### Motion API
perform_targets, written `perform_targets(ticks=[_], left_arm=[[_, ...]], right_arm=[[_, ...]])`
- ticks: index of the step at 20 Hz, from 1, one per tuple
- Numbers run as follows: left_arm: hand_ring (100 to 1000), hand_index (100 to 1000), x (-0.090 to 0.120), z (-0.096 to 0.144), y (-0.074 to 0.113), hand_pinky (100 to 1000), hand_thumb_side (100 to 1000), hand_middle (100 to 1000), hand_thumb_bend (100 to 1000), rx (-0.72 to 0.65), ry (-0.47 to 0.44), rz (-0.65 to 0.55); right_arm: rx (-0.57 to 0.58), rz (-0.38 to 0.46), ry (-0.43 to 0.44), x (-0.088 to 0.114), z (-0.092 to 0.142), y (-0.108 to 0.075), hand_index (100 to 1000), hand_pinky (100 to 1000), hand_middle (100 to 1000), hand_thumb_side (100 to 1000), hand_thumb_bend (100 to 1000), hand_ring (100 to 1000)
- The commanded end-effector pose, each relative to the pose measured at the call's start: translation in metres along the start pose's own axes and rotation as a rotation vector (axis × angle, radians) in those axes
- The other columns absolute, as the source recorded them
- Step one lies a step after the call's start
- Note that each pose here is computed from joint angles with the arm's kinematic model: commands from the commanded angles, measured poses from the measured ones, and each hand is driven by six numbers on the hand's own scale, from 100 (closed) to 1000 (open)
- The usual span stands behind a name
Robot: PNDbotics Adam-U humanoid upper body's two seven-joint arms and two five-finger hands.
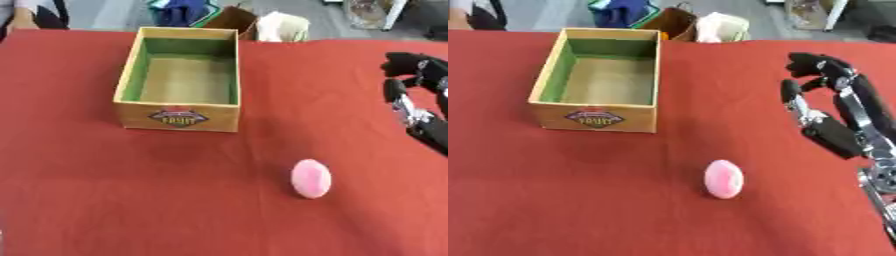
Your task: Pick up objects on the table and place them in the box.
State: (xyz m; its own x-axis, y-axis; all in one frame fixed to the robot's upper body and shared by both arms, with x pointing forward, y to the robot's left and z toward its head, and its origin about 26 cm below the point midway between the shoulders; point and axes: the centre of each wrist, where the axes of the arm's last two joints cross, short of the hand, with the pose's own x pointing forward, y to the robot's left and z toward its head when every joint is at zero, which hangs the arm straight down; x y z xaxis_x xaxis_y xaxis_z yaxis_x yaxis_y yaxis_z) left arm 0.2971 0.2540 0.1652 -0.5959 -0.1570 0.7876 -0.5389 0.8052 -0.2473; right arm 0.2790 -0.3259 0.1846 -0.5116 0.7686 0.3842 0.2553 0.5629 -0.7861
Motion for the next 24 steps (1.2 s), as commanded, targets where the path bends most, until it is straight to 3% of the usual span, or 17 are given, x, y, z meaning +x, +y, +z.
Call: perform_targets(ticks=[1, 3, 7, 20, 24], left_arm=[[496, 554, 0.0078, -0.005, -0.0005, 514, 626, 420, 100, 0.001, -0.031, 0.017], [496, 554, 0.008, -0.0051, -0.0008, 514, 626, 420, 100, 0.001, -0.031, 0.017], [496, 554, 0.0087, -0.0058, -0.0015, 514, 625, 420, 100, -0.002, -0.034, 0.019], [496, 553, 0.0102, -0.0078, -0.0025, 515, 627, 419, 100, -0.009, -0.044, 0.02], [496, 552, 0.0105, -0.0077, -0.0033, 516, 628, 419, 100, -0.01, -0.042, 0.022]], right_arm=[[0.061, 0.102, -0.045, 0.0058, -0.006, -0.014, 917, 685, 764, 853, 285, 799], [0.109, 0.136, -0.055, 0.0071, -0.008, -0.0155, 928, 700, 773, 842, 331, 812], [0.205, 0.183, -0.075, 0.0099, -0.0117, -0.0172, 964, 737, 797, 730, 405, 845], [0.482, 0.218, -0.038, 0.0096, -0.01, -0.0225, 1000, 772, 817, 516, 448, 877], [0.534, 0.22, -0.013, 0.0109, -0.0093, -0.0184, 1000, 771, 814, 496, 449, 877]])
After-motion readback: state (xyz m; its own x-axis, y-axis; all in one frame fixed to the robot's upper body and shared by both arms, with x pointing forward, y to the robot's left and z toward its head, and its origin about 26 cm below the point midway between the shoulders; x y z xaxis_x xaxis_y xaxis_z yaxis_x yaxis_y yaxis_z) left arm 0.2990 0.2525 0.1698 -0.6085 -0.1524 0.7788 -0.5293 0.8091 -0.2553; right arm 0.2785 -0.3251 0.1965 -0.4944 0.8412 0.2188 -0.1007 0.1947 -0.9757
